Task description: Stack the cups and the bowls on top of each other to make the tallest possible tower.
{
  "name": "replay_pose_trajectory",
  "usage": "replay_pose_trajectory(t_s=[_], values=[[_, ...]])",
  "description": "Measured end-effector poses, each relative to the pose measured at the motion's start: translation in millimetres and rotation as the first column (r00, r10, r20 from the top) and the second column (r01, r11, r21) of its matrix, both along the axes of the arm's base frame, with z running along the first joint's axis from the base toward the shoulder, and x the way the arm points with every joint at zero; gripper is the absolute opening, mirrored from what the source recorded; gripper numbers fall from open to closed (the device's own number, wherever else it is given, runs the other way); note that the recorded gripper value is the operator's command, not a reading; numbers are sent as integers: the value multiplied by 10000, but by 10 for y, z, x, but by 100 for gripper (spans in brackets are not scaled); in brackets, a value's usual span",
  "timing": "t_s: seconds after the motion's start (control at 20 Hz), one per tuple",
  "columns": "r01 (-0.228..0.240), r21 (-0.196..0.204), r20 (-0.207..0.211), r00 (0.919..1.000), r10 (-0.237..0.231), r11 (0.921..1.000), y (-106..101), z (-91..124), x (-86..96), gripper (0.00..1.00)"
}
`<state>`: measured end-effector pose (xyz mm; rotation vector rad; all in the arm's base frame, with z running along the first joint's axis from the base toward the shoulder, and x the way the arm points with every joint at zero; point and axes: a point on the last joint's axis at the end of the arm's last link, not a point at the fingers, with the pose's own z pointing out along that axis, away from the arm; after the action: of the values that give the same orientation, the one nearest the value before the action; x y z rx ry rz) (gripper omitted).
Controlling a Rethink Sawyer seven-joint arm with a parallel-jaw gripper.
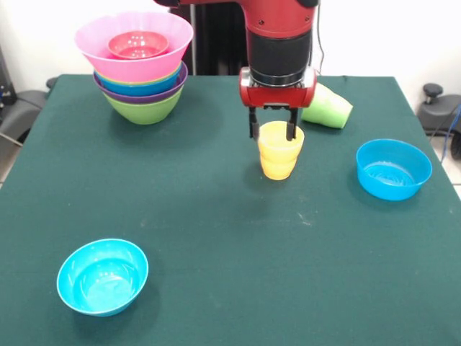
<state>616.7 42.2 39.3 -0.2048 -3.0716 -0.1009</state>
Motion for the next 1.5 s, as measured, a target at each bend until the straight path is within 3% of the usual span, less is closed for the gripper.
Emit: replay_pose_trajectory(t_s=[0.45, 0.75, 1.1, 1.5], values=[[-175, -116, -177, 9997, 173, 9998, 98, -112, -90, 100], [-187, -287, -162, 9997, 183, 9994, 72, -77, -104, 100], [-172, -652, 331, 9993, 194, 9977, 70, 348, -67, 100], [-135, -832, 655, 9977, 189, 9964, 195, 677, -81, 100]])
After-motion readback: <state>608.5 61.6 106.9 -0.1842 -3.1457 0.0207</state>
